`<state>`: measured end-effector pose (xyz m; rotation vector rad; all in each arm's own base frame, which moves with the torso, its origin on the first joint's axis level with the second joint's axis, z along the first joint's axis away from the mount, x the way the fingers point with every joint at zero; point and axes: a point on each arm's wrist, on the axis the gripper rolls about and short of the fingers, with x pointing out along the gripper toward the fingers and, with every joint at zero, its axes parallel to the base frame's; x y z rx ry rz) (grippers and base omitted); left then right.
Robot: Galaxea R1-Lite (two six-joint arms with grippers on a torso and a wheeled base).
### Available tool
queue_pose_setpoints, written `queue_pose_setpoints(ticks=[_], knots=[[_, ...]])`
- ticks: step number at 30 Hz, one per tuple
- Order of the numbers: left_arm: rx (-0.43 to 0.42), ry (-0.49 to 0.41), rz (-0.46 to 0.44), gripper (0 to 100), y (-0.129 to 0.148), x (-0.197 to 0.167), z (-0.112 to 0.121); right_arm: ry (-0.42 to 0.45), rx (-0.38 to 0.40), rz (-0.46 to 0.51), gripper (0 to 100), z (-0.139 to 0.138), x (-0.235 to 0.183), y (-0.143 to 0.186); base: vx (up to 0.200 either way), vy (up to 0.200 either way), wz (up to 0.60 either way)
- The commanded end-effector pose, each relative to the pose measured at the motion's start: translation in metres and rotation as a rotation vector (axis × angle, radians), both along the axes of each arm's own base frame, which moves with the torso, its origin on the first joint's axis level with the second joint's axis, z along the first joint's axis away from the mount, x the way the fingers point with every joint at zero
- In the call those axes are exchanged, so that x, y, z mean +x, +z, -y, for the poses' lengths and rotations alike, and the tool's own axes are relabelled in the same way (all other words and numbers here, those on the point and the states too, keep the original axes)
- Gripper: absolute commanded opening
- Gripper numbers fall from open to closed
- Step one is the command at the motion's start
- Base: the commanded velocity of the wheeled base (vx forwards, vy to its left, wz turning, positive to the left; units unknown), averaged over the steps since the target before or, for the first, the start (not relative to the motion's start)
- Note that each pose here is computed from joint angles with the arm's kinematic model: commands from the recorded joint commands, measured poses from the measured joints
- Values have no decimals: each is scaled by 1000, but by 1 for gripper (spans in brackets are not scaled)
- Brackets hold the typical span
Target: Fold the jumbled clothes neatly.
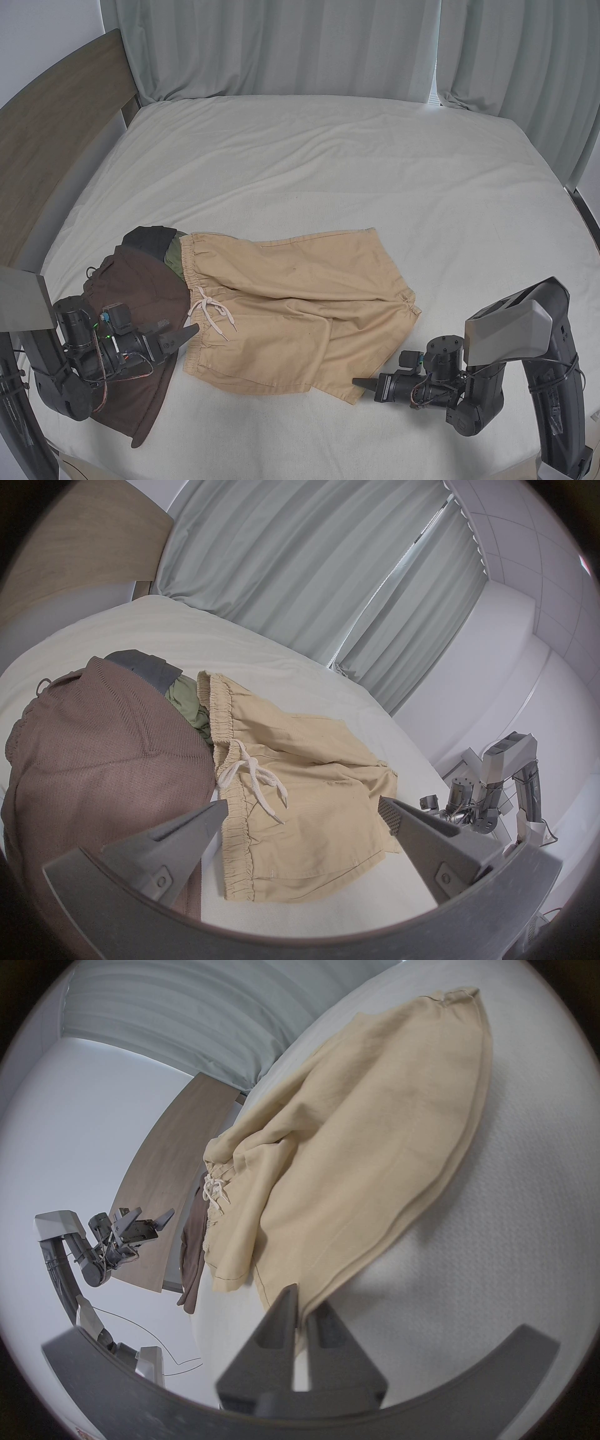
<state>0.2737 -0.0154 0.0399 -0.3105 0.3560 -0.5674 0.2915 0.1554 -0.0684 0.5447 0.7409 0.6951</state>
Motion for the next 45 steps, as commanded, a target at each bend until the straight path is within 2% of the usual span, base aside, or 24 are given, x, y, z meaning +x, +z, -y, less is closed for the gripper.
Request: queue_pose_setpoints(ticks=[1, 6, 18, 24, 32, 41, 42, 45], knots=[[0, 3, 2, 100, 0, 0, -1, -19, -13, -7, 0, 3, -2, -1, 0, 0, 0], [-2, 5, 2, 100, 1, 0, -1, -74, -47, -20, 0, 11, -8, 1, 0, 0, 0], [-2, 0, 1, 100, 0, 0, 0, -138, -59, -42, 0, 39, -20, 21, 0, 0, 0], [-2, -3, -2, 100, 0, -1, 1, -184, -75, -83, 0, 60, -30, 25, 0, 0, 0], [0, -3, -8, 100, -1, -1, 1, -206, -110, -102, 0, 82, -34, 20, 0, 0, 0], [-1, -5, -41, 100, -9, -2, 1, -214, -109, -110, 0, 85, -33, 19, 0, 0, 0], [0, -3, -49, 100, -11, -2, 1, -210, -105, -106, 100, 85, -33, 19, 0, 0, 0], [-1, -5, -61, 100, -14, -2, 1, -209, -99, -90, 100, 85, -31, 22, 0, 0, 0]])
